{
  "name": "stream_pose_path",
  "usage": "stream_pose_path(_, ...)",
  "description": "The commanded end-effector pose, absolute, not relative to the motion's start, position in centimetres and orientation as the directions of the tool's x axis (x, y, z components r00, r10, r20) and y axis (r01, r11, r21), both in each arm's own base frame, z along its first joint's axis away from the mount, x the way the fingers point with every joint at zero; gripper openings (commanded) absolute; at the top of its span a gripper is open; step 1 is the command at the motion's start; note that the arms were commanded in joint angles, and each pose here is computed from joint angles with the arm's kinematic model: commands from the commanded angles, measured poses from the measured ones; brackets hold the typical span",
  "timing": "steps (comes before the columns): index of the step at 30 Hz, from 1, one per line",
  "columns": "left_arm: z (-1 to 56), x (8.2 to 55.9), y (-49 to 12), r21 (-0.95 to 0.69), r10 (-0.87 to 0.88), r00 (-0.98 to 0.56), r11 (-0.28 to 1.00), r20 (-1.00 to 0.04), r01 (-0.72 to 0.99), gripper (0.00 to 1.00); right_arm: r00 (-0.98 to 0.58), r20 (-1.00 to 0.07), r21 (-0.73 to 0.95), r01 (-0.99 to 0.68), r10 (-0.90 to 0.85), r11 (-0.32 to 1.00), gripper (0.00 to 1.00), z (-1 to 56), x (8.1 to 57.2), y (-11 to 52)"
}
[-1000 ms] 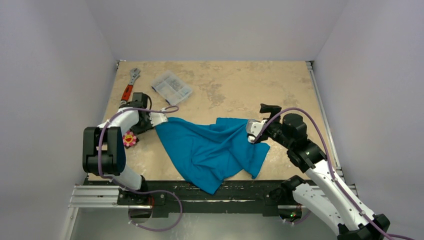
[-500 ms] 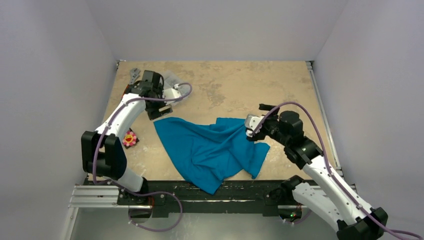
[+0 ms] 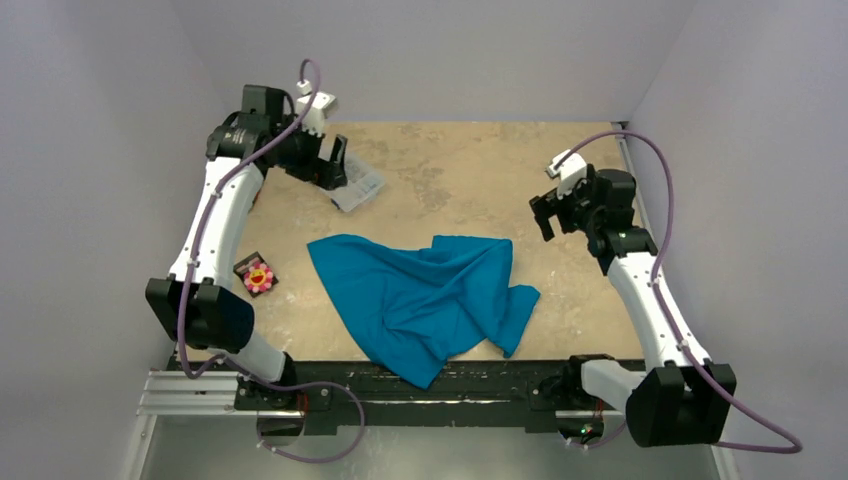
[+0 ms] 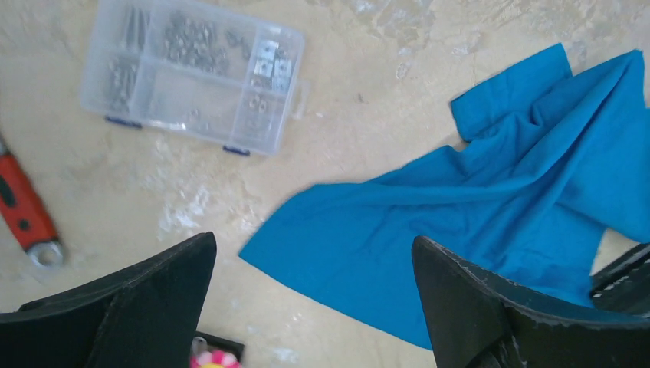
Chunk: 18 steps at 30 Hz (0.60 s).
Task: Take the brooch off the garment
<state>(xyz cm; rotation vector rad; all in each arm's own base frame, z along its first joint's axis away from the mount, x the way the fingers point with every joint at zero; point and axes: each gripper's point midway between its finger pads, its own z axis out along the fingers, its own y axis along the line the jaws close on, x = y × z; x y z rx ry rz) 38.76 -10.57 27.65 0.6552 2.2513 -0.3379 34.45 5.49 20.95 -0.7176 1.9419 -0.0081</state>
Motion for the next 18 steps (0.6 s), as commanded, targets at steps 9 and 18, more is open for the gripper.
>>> stream_pose_path(9,24.3,31.6,-3.0,-0.240,-0.016,-0.752,0.952,-0.659,0.190,1.00,-0.577,-0.805,0.055,-0.307,-0.140,0.950,0.99,17.3,33.0,0.2)
stream_pose_path(18,23.9,30.6,-2.9,-0.254,-0.066,-0.732,0.956,-0.678,0.149,1.00,-0.541,-0.833,0.070,-0.310,-0.116,0.948,0.99,18.7,32.5,0.8)
